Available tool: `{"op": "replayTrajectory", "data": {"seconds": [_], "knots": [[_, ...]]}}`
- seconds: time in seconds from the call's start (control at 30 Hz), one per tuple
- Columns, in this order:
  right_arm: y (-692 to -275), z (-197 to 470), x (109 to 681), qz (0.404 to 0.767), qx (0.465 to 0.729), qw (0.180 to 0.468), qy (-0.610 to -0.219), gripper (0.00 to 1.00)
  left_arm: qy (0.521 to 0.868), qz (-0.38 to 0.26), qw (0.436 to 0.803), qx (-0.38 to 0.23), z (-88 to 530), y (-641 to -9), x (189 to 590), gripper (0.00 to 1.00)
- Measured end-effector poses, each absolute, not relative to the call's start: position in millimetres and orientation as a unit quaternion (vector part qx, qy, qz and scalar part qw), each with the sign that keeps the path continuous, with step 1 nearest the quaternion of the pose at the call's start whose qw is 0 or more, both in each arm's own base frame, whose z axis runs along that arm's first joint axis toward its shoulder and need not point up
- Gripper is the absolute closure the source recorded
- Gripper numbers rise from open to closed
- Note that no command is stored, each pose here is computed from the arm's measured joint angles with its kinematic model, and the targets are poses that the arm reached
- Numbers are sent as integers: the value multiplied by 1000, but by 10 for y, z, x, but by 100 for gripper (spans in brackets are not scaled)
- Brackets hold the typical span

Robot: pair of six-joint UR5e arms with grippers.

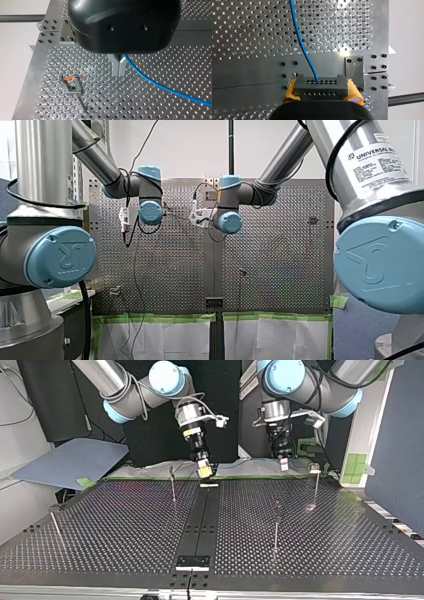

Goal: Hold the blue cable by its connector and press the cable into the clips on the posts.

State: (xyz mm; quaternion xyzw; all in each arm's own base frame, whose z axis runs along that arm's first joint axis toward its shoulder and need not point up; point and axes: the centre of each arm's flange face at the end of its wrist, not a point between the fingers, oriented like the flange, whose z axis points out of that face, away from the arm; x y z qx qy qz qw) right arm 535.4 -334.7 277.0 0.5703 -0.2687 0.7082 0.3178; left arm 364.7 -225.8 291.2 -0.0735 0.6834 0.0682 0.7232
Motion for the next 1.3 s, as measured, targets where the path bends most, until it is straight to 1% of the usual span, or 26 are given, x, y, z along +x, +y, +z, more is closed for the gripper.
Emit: {"op": "replayTrajectory", "data": {"seconds": [0.27,0.53,0.97,1.13,1.3], "knots": [[-3386,2844,5425,717,567,309,-264,100,682,72,723,-78,2924,-2172,3723,100],[-3468,2791,5522,713,574,300,-268,100,673,61,732,-88,3094,-2158,3867,100],[-3648,3108,5629,727,557,292,-275,100,669,56,736,-89,3220,-2107,4046,100],[-3678,3163,5646,731,553,290,-275,100,675,52,732,-79,3154,-2129,4117,100],[-3704,3167,5670,732,552,289,-274,100,672,51,735,-79,3165,-2121,4157,100]]}}
